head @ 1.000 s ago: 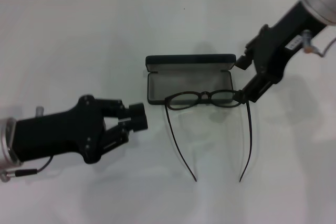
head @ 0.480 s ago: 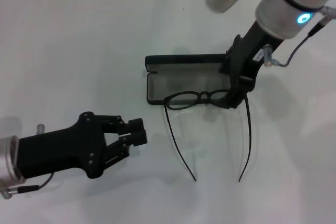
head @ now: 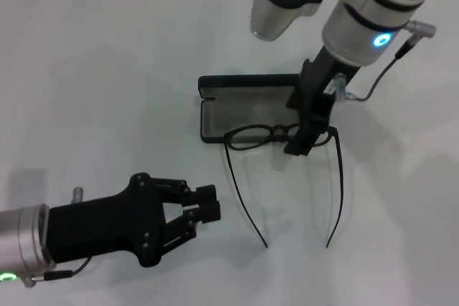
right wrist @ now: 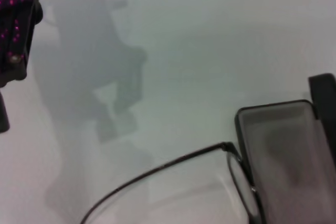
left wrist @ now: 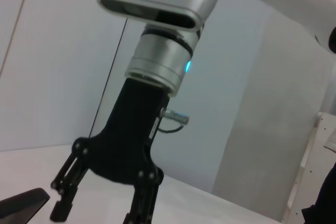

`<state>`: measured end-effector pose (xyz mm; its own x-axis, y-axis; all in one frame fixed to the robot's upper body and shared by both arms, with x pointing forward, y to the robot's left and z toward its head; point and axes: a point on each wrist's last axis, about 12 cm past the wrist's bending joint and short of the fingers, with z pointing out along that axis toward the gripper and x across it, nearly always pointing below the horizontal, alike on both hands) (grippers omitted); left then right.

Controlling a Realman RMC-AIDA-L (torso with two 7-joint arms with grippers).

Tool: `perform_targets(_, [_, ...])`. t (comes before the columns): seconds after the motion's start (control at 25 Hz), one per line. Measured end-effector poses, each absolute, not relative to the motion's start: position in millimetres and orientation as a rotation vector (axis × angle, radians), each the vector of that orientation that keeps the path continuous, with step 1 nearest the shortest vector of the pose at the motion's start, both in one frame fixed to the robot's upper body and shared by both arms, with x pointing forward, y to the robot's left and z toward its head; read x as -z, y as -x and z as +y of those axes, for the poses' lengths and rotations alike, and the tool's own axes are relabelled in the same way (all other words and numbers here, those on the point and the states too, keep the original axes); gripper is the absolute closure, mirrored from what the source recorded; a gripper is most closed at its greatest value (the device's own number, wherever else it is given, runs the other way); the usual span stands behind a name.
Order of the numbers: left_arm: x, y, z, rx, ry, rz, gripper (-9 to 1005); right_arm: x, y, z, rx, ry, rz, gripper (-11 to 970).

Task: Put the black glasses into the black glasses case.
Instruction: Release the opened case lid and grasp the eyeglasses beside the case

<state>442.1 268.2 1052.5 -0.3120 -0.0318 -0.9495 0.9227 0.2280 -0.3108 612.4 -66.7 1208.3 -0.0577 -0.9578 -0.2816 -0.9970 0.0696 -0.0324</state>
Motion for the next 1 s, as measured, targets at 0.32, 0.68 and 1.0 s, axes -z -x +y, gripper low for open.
perform_targets(0.32, [-1047,-437,266,1.240,-0.878,1.524,800,-1193,-613,-59,-0.215,2.010,2.082,148])
perform_targets(0.68, [-1043,-435,264,1.244,-0.872,1.520,801,-1183,-617,-58,-0.226,1.994,2.070,148])
perform_targets(1.0, [-1044,-436,263,1.244,-0.875,1.518,801,-1175,-617,-60,-0.209,2.007,2.078,148])
